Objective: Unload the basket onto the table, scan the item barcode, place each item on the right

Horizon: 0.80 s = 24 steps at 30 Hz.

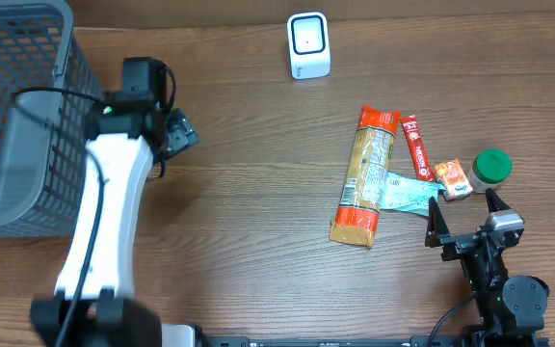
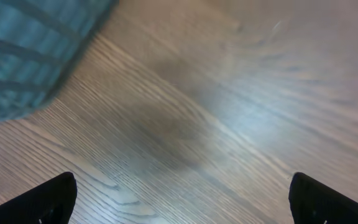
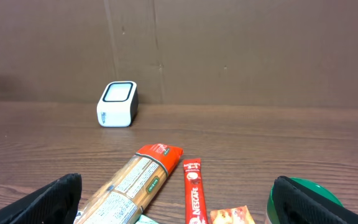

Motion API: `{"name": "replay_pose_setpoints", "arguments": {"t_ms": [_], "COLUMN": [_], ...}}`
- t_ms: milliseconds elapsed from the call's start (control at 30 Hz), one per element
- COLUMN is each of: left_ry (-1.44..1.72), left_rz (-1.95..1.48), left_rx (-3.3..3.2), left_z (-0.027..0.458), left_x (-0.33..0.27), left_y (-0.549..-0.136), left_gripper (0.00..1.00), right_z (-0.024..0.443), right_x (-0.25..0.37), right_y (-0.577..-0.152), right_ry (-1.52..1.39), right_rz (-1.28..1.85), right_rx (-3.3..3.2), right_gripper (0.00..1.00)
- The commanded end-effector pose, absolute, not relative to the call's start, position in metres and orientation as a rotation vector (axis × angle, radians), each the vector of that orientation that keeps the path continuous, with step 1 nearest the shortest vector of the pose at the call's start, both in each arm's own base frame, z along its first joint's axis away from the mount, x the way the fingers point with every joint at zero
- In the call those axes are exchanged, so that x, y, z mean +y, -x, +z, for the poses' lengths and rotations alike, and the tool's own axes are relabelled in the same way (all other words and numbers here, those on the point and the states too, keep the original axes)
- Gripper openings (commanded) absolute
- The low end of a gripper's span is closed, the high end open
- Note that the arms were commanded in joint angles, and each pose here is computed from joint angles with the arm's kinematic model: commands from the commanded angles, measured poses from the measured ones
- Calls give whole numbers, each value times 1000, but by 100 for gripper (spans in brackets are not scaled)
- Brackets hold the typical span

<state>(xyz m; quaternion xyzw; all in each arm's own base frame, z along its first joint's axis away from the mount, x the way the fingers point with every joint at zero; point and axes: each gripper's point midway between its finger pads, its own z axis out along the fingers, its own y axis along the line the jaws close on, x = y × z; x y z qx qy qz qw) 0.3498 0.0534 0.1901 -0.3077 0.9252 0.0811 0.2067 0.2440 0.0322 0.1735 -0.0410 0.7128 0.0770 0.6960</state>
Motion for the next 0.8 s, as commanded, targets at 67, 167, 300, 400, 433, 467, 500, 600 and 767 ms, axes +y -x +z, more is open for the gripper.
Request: {"name": "replay_pose_setpoints", "arguments": {"t_ms": [67,167,300,400,433,467,500,600,767], "left_ry": [808,792,771,759,756,754,752,750,750], "left_rz": [130,78,20,-11,-18,-22,-27,-32,-34], "left_rx": [2334,2215,2072,1994,1975,1962,1951,1937,1933], "left_z": [275,312,352,371,376,379,381,384,378], "left_x": [53,53,52,52,52,52,52,52,51], "left_y": [-322,-300,-266,-245,-239,-235,-231,-226,-217], "left_gripper": [100,100,100,100,100,100,100,100,100], "right_z": [172,172,172,172,172,172,172,172,172], "right_x": [32,32,32,32,32,32,32,32,32], "right_y": [-244,-244,-244,-244,-244,-244,-244,-244,-244], "right_ry": [96,96,96,96,96,96,96,96,96], "right_rz": [171,171,171,171,171,171,171,171,171], "right_rx": [1586,1586,1586,1586,1586,1586,1586,1586,1586], "right_gripper": [100,100,100,100,100,100,100,100,100]}}
